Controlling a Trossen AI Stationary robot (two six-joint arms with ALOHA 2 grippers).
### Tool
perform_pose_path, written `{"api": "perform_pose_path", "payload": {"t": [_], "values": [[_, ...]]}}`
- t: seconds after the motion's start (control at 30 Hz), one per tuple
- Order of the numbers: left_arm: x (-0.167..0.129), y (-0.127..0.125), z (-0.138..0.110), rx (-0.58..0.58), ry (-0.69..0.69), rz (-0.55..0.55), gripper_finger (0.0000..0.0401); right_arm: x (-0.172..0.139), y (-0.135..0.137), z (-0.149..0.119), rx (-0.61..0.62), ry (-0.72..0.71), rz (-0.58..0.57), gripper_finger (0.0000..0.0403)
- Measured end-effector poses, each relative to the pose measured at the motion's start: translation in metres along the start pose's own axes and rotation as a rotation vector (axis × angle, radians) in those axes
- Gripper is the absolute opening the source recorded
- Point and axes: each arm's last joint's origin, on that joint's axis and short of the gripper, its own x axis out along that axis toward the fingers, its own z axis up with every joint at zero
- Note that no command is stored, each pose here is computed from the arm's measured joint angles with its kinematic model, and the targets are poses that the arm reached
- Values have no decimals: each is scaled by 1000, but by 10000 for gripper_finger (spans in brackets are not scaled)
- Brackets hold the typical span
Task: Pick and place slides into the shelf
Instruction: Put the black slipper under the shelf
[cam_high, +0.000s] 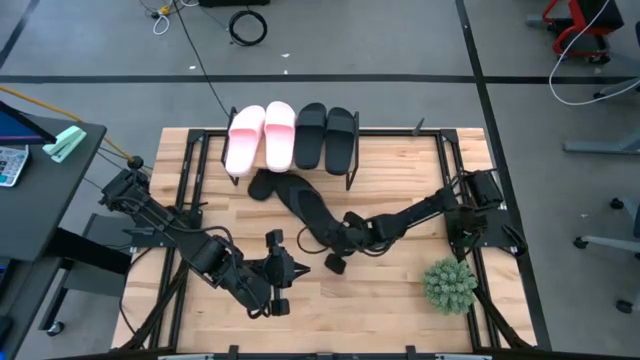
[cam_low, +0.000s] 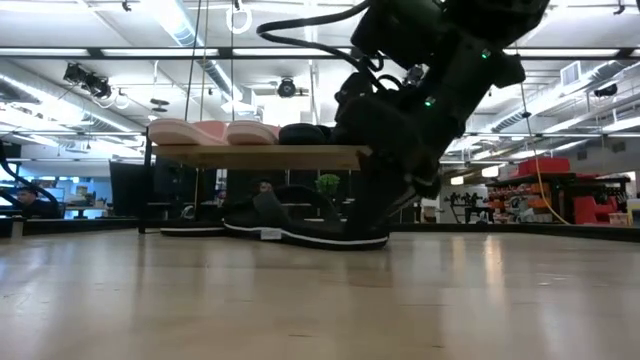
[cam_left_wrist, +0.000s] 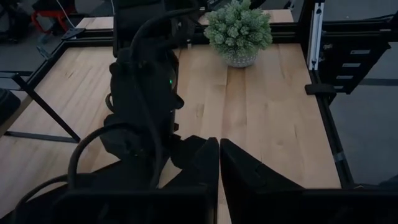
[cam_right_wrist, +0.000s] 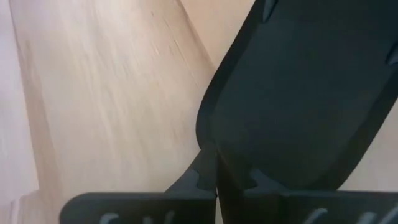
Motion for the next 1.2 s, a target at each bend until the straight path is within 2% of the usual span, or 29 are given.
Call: {"api": "perform_pose_path", "payload": {"t": [0.13, 0.23, 0.33, 0.4, 0.5, 0.67, 0.77, 0.93, 1.07, 1.2], "values": [[0, 0, -1, 4, 6, 2, 25, -5, 6, 0, 43, -5, 46, 0], [0, 0, -1, 6, 8, 4, 19, -8, 18, -12, 72, 29, 60, 0], [0, 1, -1, 9, 11, 5, 10, -13, 31, -26, 1, 49, 71, 0], [0, 1, -1, 9, 12, 5, 6, -21, 37, -24, -60, -30, 32, 0], [0, 1, -1, 4, 12, 5, 4, -35, 38, -7, -109, -183, -62, 0], [0, 0, -2, -48, 13, 4, 21, -40, 15, 26, -65, -264, -122, 0], [0, 0, -2, -72, 13, 5, 25, -29, -10, 41, 4, -223, -104, 0], [0, 1, -3, -68, 21, 8, 12, -7, -39, 45, 57, -147, -111, 0], [-1, 1, -4, -59, 31, 14, 4, 3, -45, 52, 71, -192, -73, 0], [-1, 1, -4, -58, 32, 13, 9, 23, -47, 46, 74, -171, -33, 0]]}}
